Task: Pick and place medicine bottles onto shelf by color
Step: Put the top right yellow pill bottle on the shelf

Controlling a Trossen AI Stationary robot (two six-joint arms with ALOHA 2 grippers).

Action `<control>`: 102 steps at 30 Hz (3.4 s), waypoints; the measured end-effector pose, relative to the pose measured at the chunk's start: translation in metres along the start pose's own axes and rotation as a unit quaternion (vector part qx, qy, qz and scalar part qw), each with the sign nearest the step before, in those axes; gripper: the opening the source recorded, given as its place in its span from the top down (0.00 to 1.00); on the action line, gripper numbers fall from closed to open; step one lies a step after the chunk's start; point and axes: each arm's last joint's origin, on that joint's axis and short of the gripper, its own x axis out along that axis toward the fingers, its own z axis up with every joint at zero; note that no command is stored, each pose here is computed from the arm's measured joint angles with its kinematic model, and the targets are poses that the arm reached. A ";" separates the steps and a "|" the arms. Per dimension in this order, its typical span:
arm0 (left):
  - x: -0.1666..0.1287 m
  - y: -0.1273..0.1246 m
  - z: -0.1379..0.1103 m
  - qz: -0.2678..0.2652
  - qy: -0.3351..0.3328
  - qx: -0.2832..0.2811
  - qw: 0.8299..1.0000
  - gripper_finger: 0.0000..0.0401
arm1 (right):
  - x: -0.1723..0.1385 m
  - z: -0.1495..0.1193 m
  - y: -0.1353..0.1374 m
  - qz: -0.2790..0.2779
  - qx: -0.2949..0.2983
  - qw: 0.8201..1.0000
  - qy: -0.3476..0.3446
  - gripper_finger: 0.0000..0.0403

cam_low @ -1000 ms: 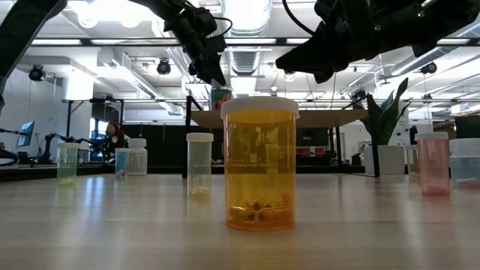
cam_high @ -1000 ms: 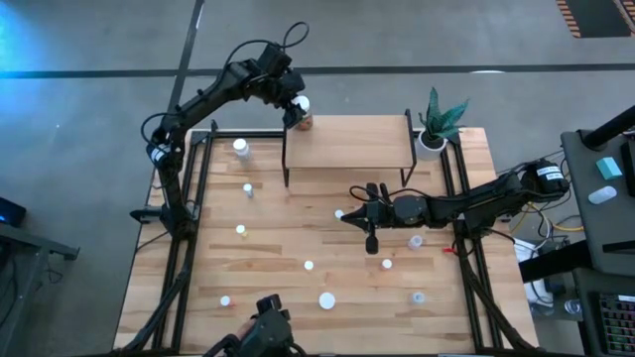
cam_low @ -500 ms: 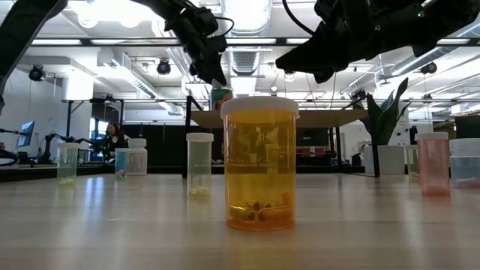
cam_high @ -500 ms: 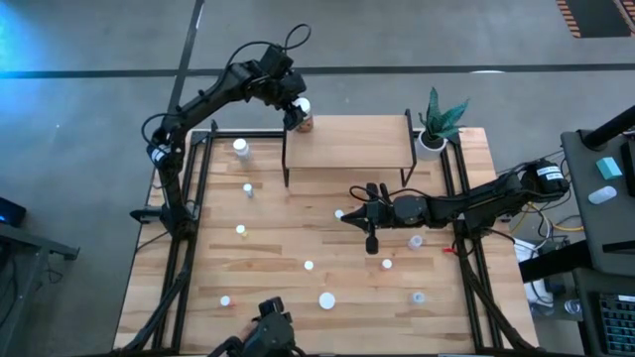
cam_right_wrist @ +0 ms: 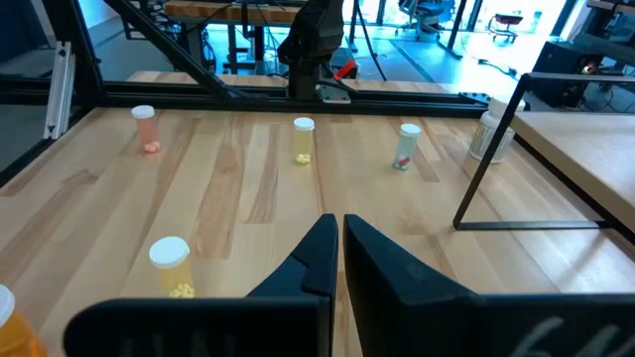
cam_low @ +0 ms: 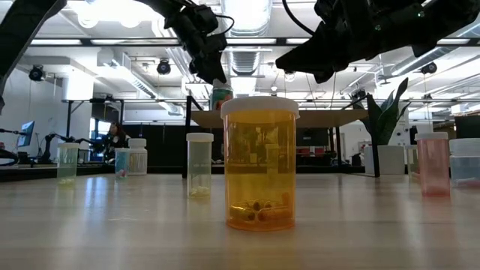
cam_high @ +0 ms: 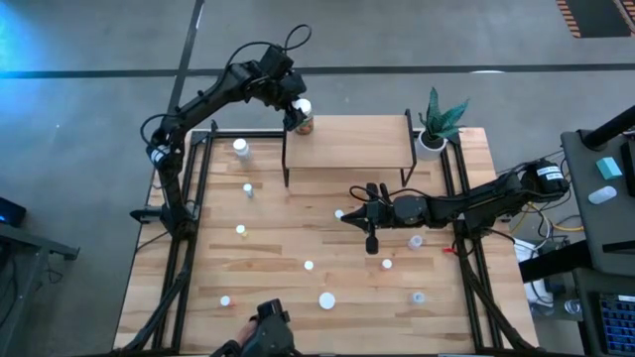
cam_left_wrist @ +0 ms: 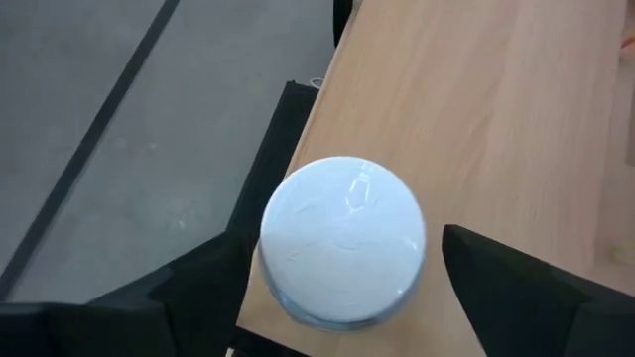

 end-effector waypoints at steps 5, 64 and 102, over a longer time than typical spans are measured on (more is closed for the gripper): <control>-0.014 -0.003 0.002 0.013 -0.013 0.008 1.000 0.22 | 0.000 0.000 0.000 0.000 -0.001 1.000 0.000 0.97; -0.052 -0.183 -0.253 -0.177 -0.549 0.055 0.815 0.98 | 0.004 -0.012 -0.010 -0.087 0.045 0.982 0.162 0.53; -0.050 -0.183 -0.259 -0.177 -0.547 0.054 0.817 0.98 | 0.057 -0.050 -0.026 -0.081 0.055 0.972 0.214 0.75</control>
